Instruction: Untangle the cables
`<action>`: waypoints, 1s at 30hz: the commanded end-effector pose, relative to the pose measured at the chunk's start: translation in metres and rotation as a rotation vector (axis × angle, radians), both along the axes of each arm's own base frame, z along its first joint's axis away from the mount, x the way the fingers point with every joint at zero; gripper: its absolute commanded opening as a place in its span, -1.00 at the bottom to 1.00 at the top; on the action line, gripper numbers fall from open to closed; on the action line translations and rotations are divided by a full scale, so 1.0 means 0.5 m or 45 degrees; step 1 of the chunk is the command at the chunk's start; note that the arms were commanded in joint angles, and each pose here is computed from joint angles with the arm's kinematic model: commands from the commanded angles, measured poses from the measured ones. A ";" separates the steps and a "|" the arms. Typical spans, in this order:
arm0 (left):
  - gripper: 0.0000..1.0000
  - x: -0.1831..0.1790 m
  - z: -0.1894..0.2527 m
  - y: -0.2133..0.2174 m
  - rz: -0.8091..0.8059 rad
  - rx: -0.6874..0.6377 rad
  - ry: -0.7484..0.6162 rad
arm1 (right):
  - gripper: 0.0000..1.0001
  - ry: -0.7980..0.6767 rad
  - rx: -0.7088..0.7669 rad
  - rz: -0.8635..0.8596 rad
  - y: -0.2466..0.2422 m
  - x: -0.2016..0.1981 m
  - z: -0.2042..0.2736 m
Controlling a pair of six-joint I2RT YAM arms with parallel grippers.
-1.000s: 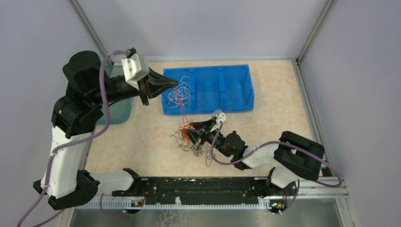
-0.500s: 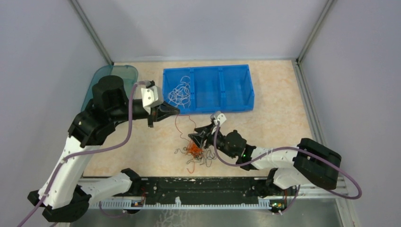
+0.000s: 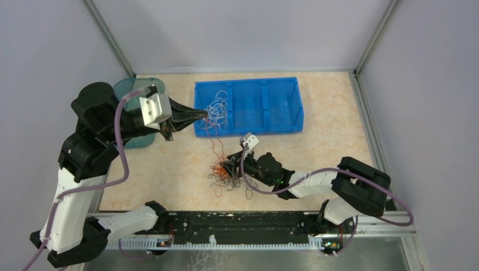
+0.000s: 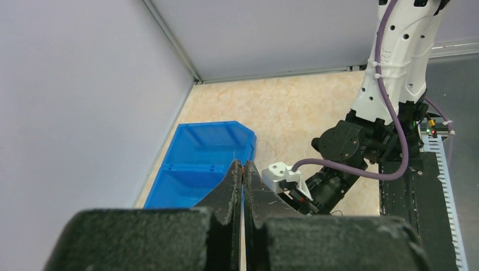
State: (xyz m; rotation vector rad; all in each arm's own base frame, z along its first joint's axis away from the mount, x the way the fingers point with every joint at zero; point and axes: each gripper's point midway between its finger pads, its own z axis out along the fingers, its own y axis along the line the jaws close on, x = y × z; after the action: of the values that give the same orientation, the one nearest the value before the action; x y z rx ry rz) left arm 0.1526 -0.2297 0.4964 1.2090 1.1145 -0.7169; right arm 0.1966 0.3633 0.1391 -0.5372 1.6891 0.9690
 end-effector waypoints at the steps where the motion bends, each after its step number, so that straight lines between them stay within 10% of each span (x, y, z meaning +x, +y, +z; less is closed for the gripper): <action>1: -1.00 -0.007 0.036 -0.004 -0.024 -0.044 -0.030 | -0.05 -0.049 0.056 0.049 0.054 0.006 0.047; 19: -1.00 -0.034 0.395 0.086 0.203 -0.489 -0.671 | -0.06 0.022 -0.201 -0.036 0.027 -0.010 -0.112; 30: -1.00 -0.011 0.312 0.068 0.196 -0.369 -0.630 | 0.15 -0.075 -0.041 -0.105 -0.004 0.002 0.016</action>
State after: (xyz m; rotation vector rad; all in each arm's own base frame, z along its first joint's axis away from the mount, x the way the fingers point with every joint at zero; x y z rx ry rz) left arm 0.1330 -0.1863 0.6684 0.9434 0.6265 -0.4218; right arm 0.1901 0.3598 0.0842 -0.6067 1.8135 0.7950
